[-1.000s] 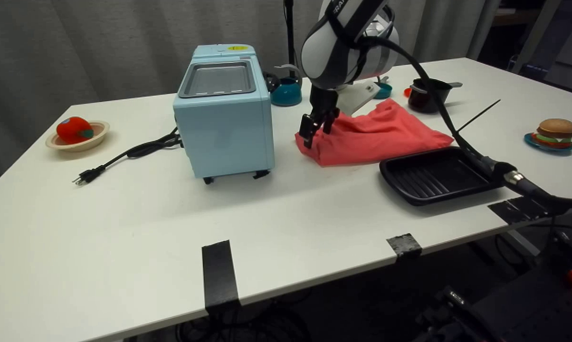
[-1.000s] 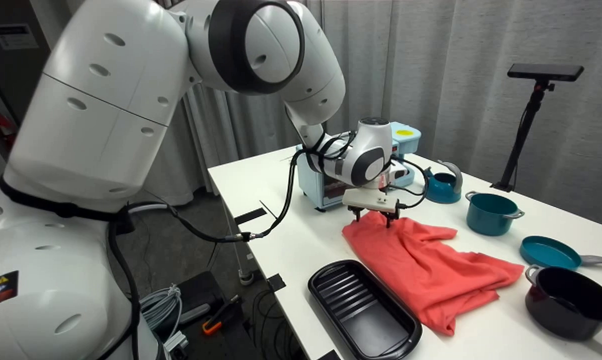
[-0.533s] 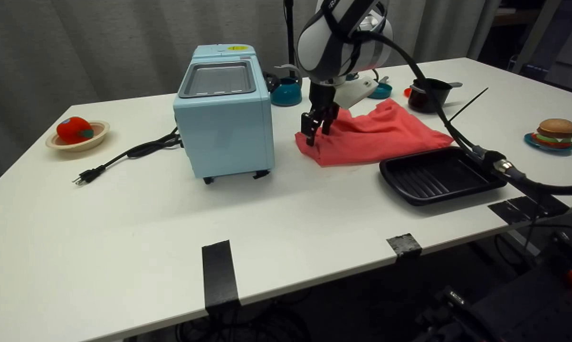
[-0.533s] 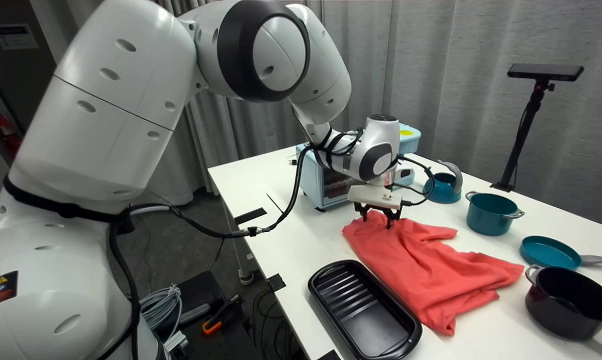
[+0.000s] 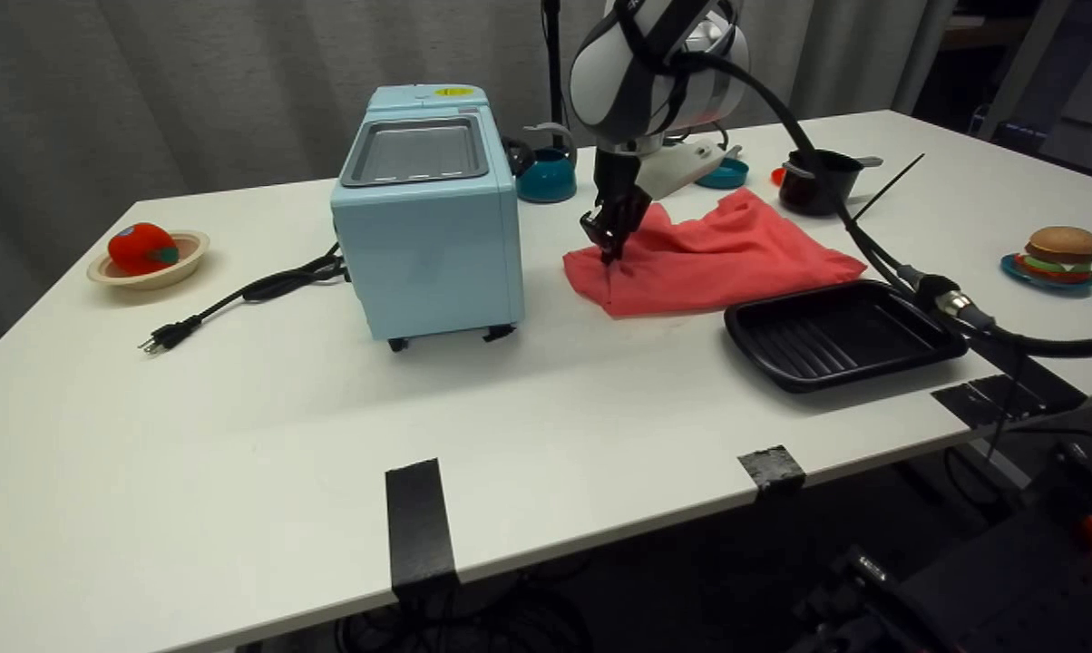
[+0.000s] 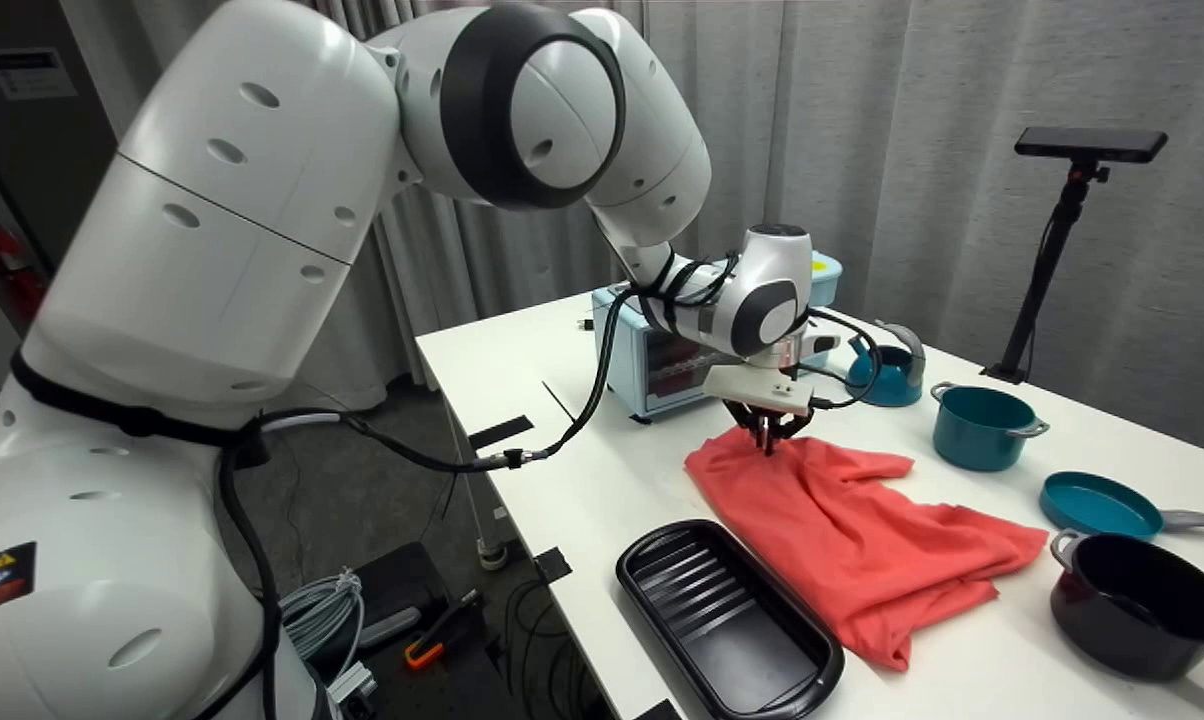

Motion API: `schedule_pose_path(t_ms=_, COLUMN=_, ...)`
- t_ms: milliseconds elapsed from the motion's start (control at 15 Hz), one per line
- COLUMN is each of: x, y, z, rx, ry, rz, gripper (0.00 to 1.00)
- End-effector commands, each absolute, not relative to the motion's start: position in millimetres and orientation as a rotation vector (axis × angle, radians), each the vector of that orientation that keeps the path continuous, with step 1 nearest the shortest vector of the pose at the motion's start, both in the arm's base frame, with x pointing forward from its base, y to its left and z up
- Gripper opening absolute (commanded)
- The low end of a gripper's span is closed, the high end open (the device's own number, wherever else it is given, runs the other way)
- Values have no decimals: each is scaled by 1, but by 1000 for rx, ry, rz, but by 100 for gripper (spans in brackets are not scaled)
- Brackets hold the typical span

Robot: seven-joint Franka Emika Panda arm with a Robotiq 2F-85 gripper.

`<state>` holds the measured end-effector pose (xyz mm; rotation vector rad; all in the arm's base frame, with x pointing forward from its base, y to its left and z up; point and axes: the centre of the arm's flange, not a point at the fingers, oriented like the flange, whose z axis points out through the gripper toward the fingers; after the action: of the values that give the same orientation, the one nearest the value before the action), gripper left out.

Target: Fold the shirt

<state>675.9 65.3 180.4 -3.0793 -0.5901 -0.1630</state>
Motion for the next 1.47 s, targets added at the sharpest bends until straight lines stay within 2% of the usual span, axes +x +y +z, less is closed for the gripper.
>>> schedule_pose_path(t_ms=0, x=677, y=64, z=180, rx=-3089, ry=-573, rz=-164, gripper=11)
schedule_pose_path(t_ms=67, x=677, y=63, z=180, rx=-3097, ry=-559, rz=-164, gripper=11)
schedule_pose_path(t_ms=333, x=677, y=65, z=180, rx=-3102, ry=-550, rz=-164, gripper=39)
schedule_pose_path(t_ms=600, x=677, y=65, z=180, rx=-3103, ry=-549, rz=-163, gripper=40)
schedule_pose_path(t_ms=667, x=677, y=65, z=180, rx=-3103, ry=-549, rz=-163, gripper=65)
schedule_pose_path(t_ms=800, x=681, y=64, z=191, rx=-3104, ry=-548, rz=-172, gripper=72)
schedule_pose_path(t_ms=1000, x=684, y=63, z=204, rx=-3109, ry=-552, rz=-179, gripper=95)
schedule_pose_path(t_ms=1133, x=677, y=67, z=205, rx=-3106, ry=-567, rz=-168, gripper=100)
schedule_pose_path(t_ms=1400, x=652, y=79, z=183, rx=-3085, ry=-614, rz=-115, gripper=100)
